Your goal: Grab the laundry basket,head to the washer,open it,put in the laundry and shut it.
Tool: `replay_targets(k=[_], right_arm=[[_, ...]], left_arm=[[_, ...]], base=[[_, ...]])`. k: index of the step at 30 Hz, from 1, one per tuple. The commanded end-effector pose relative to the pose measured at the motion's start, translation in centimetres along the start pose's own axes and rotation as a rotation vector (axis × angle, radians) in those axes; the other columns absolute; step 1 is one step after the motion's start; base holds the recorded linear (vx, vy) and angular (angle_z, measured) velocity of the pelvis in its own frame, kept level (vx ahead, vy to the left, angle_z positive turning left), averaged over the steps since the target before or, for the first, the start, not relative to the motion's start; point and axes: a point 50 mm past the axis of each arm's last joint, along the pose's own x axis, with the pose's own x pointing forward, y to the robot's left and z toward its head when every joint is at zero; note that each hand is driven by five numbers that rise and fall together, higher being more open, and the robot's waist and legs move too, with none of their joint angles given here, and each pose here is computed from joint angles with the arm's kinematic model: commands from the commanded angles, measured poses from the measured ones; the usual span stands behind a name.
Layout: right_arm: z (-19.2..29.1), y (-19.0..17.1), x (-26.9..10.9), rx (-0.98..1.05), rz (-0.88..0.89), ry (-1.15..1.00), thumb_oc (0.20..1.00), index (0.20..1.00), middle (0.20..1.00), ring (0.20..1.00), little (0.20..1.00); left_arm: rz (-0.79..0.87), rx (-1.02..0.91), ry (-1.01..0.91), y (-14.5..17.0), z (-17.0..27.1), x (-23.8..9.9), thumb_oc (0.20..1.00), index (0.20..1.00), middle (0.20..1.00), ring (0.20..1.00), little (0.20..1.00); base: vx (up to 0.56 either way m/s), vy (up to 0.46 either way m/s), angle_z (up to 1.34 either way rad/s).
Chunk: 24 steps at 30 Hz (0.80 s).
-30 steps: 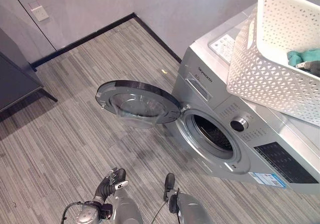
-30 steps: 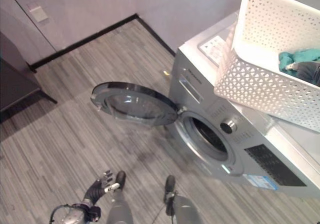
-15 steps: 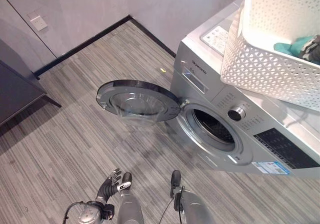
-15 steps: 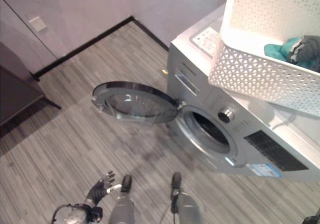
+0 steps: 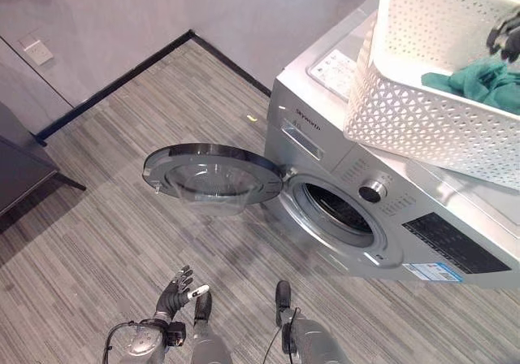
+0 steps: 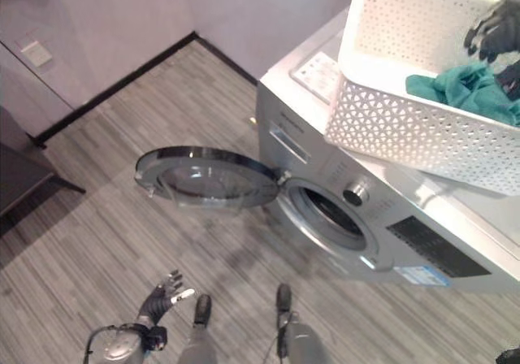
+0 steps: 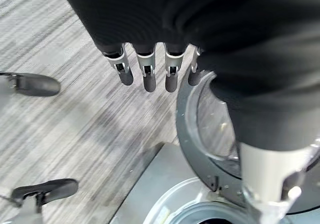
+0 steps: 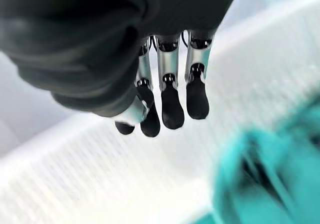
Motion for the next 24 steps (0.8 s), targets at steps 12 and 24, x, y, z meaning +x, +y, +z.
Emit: replay_targets(k=[12,24], right_arm=[[3.6,-9.9,-2.4,0.195,-0.517,-0.109,0.2,0.2,0.2,0.2,0.2],[-4.1,-6.2,-2.5,-0.259,-0.163,0.307,1.0,1.0,1.0,1.0,1.0]], left_arm=[[0.049,0.084,-0.085,1.5,2.3,0.5,1.0,1.0,1.0,1.0,1.0],[0.007,0.055,-0.078,0.7,2.0,0.3,1.0,1.0,1.0,1.0,1.0]], base=[[0.01,0.002,-0.01],[-0.04,-0.026,-0.02]])
